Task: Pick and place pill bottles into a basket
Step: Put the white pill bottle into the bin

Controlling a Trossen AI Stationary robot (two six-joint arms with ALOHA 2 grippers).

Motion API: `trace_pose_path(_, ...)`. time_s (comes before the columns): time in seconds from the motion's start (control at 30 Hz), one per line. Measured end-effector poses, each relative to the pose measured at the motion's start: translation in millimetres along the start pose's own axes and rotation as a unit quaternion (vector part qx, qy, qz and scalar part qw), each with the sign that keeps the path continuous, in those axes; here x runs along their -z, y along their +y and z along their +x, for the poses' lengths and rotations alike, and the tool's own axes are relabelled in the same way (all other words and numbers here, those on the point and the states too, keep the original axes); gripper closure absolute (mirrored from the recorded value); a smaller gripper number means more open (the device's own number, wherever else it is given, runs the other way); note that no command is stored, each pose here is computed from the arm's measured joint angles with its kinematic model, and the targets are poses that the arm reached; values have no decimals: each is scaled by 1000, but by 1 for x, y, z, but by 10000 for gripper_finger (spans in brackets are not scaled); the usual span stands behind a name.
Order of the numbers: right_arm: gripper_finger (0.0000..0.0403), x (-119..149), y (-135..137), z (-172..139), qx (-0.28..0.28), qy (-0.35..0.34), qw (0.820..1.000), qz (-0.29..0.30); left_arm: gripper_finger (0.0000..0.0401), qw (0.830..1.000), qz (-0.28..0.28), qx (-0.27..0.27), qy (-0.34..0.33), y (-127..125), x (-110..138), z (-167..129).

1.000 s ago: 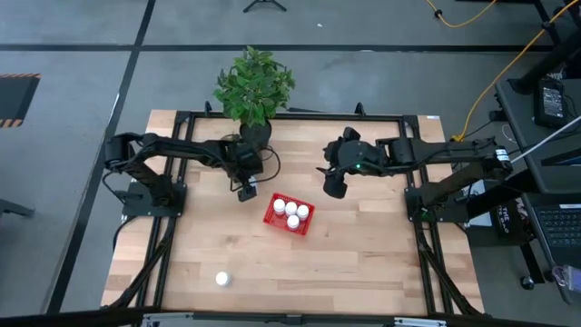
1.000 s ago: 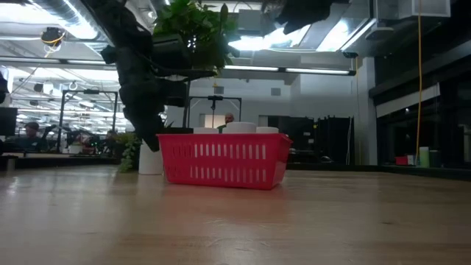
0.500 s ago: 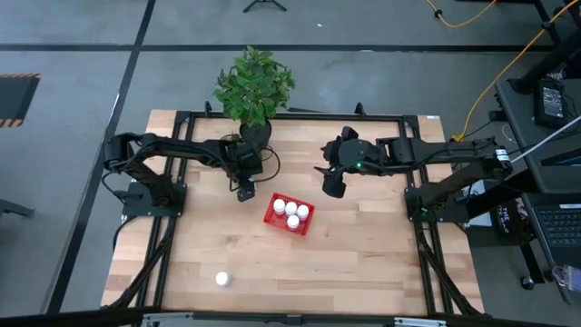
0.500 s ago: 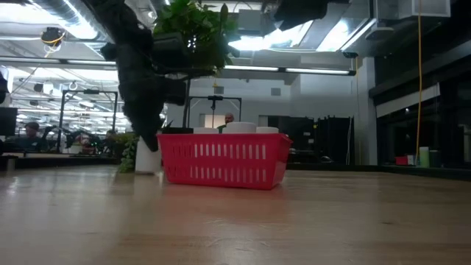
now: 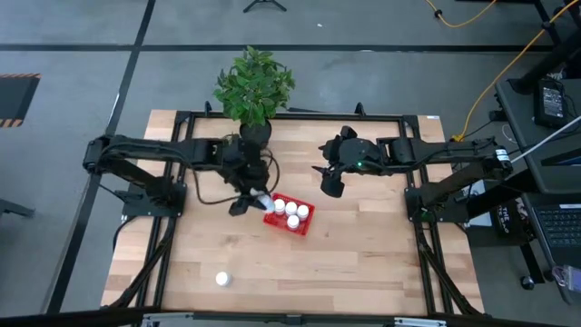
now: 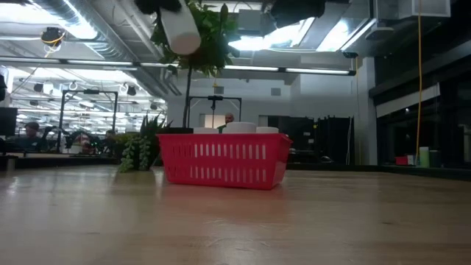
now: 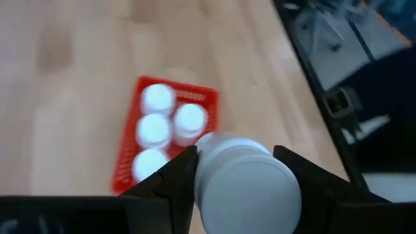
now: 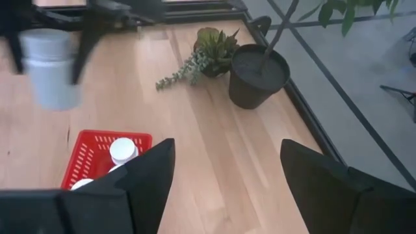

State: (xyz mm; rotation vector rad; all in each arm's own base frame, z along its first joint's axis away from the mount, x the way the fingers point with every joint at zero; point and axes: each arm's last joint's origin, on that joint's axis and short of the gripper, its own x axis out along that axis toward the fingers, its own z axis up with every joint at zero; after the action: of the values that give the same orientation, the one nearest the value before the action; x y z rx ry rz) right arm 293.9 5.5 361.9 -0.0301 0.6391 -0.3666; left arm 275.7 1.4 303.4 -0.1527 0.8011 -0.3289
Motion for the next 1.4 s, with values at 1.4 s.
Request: trace_pose_path(1.4, 123, 5, 21, -8, -57, 6, 995, -79, 233, 985, 6, -55, 163, 13, 26, 124)
